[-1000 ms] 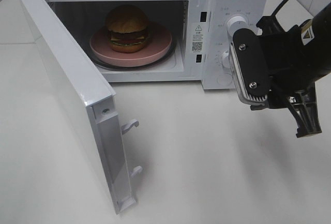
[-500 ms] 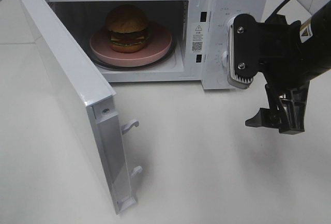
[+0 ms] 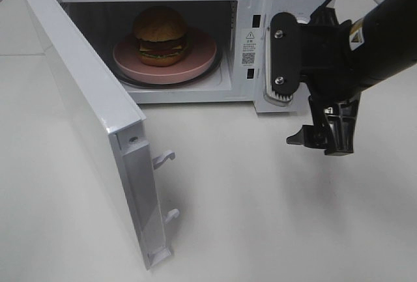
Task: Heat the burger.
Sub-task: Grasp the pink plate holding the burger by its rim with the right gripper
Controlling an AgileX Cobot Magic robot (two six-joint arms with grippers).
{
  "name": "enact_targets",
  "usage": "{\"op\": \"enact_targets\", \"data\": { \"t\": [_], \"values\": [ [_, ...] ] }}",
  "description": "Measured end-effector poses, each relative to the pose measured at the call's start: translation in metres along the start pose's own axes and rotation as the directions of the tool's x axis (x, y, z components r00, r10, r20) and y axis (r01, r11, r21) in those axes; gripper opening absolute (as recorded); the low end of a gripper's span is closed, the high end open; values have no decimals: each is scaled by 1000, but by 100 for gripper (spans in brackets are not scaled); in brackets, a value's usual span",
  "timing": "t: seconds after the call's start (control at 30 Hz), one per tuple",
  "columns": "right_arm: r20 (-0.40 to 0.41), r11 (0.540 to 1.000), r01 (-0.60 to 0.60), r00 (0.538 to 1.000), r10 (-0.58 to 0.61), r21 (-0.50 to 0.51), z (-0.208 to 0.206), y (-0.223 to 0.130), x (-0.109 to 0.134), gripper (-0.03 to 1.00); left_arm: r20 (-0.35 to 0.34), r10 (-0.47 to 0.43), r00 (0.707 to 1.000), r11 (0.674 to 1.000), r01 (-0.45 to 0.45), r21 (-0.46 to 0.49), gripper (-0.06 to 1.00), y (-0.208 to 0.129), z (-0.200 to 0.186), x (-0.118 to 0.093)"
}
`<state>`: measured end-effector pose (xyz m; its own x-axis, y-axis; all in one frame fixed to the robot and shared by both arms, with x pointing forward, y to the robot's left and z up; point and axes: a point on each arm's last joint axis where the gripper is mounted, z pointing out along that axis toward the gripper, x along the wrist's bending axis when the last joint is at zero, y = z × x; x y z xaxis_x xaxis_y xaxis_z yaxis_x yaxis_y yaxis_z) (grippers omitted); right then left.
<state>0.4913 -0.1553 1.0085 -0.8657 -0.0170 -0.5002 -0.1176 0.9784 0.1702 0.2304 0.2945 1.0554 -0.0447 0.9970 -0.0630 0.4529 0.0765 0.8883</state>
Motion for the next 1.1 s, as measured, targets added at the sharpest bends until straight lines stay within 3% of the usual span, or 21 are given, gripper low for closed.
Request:
{"op": "enact_targets", "data": {
  "t": [0.53,1.1],
  "values": [
    [15,999,21,1000,-20,-39,58,46,-39,90,0,0,1000,1000,0,0,99,0,0,0],
    [37,993,74,997,-70,-96,110,85,-47,87,0,0,1000,1000,0,0,99,0,0,0]
  ]
}}
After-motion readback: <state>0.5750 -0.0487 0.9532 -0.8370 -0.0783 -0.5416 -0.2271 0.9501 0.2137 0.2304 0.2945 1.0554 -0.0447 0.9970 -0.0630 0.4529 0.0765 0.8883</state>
